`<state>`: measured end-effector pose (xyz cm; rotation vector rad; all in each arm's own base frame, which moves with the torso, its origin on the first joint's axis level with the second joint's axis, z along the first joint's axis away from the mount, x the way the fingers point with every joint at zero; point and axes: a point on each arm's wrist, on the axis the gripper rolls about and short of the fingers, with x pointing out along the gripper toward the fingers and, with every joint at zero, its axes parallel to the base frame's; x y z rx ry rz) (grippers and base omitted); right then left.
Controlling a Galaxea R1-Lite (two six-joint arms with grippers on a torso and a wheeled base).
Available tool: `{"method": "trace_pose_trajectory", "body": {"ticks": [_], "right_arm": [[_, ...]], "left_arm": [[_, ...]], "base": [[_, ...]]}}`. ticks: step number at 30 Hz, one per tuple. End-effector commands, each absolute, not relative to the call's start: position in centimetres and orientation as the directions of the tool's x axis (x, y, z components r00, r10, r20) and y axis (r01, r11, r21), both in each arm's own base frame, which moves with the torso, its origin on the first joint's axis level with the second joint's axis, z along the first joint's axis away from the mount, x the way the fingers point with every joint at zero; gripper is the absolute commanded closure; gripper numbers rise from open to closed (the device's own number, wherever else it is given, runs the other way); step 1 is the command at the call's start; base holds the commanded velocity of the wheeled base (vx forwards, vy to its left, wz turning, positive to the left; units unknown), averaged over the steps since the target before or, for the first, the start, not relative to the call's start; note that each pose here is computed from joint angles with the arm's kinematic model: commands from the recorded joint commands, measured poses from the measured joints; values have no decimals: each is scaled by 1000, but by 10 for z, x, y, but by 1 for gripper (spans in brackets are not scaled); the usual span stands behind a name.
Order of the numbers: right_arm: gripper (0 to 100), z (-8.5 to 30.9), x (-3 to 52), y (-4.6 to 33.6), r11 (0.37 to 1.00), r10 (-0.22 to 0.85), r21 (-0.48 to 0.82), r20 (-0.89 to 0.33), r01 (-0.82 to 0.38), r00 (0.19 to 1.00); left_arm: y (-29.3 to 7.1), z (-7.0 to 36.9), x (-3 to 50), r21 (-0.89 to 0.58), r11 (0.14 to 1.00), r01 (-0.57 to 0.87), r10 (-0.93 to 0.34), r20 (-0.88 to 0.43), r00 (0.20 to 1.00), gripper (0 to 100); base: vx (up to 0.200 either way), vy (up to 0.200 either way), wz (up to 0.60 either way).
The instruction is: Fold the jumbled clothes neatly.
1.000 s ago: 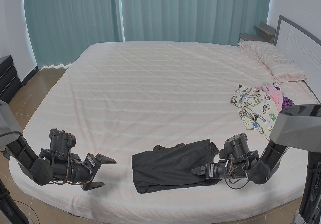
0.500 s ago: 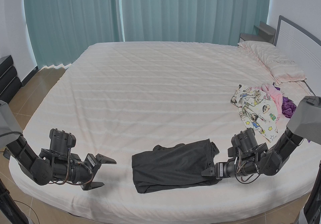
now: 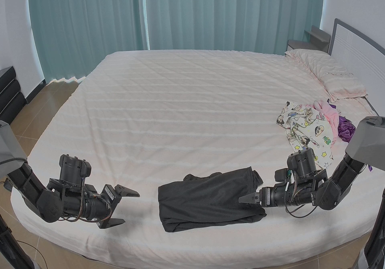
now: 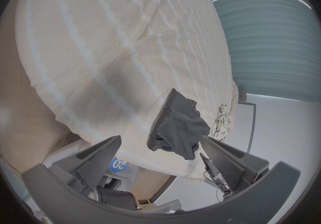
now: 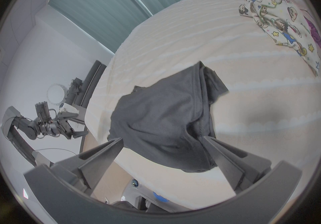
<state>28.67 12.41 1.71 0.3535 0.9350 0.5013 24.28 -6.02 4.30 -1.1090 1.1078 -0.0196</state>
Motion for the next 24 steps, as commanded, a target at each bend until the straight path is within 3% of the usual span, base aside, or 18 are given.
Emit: {"method": "trace_pose_trajectory", "body": {"ticks": [1, 13, 14, 24], "right_arm": [[0, -7, 286, 118, 846, 531, 481, -719, -229, 449], [0, -22, 292, 118, 839, 542, 496, -720, -225, 434], [100, -24, 291, 117, 840, 541, 493, -720, -227, 435], [100, -21, 291, 104, 855, 515, 470, -727, -219, 454]], "left_arm": [[-60, 43, 243, -716, 501, -486, -511, -698, 502, 0], [-60, 43, 243, -716, 499, -487, -511, -698, 502, 0], [-60, 43, 243, -716, 501, -486, -510, -698, 503, 0], [-60, 43, 243, -716, 501, -486, -511, -698, 502, 0]], "base": [[0, 0, 0], [0, 0, 0], [0, 0, 0], [0, 0, 0]]}}
